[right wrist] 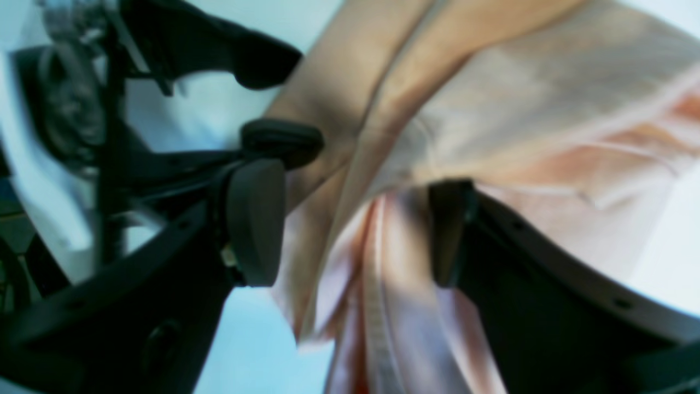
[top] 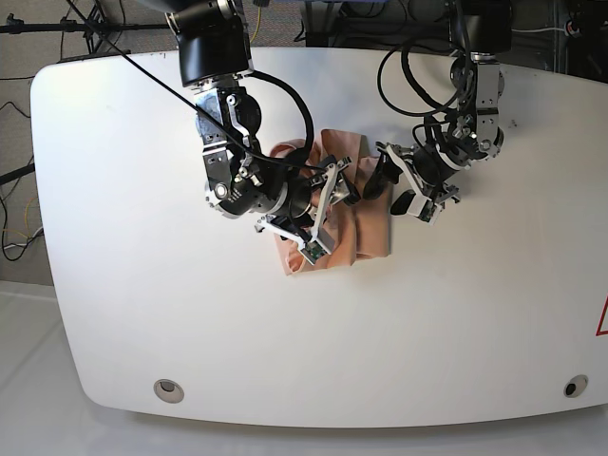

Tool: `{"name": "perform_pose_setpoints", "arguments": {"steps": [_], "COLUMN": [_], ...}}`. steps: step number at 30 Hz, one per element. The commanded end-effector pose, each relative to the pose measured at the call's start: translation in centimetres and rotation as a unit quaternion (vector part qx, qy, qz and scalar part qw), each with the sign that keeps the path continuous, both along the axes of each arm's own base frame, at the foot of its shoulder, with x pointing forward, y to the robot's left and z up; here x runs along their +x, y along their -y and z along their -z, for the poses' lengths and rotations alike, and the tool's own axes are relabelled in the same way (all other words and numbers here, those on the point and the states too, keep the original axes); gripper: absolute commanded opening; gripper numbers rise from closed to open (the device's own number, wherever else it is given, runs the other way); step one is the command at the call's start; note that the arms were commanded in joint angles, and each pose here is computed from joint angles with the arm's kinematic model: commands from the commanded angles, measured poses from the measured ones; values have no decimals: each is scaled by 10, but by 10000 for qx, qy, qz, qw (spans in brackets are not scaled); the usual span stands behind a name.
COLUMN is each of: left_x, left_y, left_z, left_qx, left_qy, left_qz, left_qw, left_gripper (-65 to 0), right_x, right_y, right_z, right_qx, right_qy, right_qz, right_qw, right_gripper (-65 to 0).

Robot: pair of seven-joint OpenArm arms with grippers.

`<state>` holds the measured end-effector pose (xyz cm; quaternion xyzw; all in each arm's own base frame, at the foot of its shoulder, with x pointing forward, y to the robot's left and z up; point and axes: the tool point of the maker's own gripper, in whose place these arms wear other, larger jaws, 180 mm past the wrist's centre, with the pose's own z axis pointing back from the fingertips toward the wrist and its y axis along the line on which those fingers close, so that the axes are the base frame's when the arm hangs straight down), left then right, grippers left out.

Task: Fold the T-shirt properly
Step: 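Open the left gripper and lift it away from the shirt, then press the folded bundle with the right gripper and release it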

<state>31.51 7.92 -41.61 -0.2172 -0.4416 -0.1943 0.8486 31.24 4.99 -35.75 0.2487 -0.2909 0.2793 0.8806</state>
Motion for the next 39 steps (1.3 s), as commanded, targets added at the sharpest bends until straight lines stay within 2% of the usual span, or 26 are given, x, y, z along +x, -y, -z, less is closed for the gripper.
{"name": "perform_pose_setpoints", "arguments": {"steps": [1,7,20,32,39], "left_x": [13,23,38,34,28], "left_y": [1,-21,-102,-125,-125], "left_z": [-26,-45,-55,-56,-51], "left_qx": [-95,2,443,607,612], "left_qy": [424,683,595,583,509], "left_qz": [-6,-278,-1181,-1336,-1330], "left_qw": [9991,9973,9902,9875,9879], "left_gripper": [-320,-320,-320,-320,-320], "right_x": [9,9,7,-15,-19], "right_y": [-10,-15,-22,-62,-69], "right_z": [-24,-27,-28,-34,-35], "right_qx": [182,228,316,320,339], "right_qy": [283,276,243,322,330], "right_qz": [-47,-71,-84,-719,-820], "right_qw": [9994,9993,9992,9964,9955], "right_gripper": [-283,-286,-287,-288,-288]}}
